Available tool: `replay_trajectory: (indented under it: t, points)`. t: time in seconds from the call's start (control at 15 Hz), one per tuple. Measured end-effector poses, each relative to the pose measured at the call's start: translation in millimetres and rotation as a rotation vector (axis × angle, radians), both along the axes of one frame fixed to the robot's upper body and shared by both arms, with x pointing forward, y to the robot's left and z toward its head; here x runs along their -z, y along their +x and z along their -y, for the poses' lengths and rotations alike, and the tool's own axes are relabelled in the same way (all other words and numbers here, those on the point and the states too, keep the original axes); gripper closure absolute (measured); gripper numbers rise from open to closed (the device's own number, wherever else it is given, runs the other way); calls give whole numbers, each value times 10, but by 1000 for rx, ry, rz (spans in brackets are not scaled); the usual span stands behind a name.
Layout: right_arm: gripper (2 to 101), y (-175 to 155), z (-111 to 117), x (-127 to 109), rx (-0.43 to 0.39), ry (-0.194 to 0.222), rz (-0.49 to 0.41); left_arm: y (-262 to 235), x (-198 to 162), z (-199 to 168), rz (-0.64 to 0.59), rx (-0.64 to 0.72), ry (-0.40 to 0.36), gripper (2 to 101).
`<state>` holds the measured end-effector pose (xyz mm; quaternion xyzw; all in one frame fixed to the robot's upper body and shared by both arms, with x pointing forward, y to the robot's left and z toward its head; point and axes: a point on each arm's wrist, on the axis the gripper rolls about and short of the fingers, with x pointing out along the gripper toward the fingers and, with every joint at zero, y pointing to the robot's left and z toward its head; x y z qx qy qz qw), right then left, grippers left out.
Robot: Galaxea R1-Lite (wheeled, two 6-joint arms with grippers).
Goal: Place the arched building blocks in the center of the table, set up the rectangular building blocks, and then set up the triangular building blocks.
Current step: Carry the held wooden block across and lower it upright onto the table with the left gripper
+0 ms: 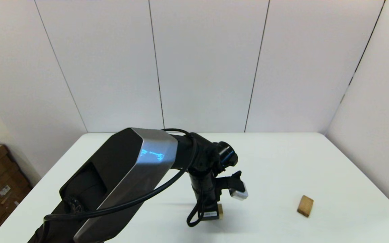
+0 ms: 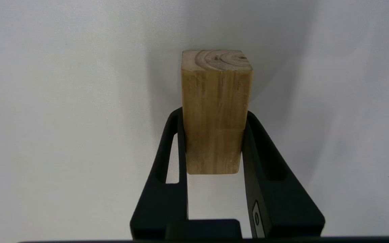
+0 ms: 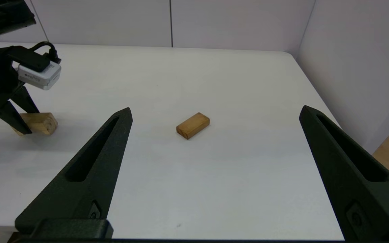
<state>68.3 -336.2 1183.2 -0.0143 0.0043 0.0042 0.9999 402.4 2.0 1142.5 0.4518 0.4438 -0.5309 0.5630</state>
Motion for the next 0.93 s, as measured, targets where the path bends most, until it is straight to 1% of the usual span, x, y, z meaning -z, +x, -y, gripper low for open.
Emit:
replay_trajectory:
  t: [0.93]
  points:
    - [43, 1, 0, 1, 0, 0, -1, 1, -23, 0, 6, -2, -3, 758]
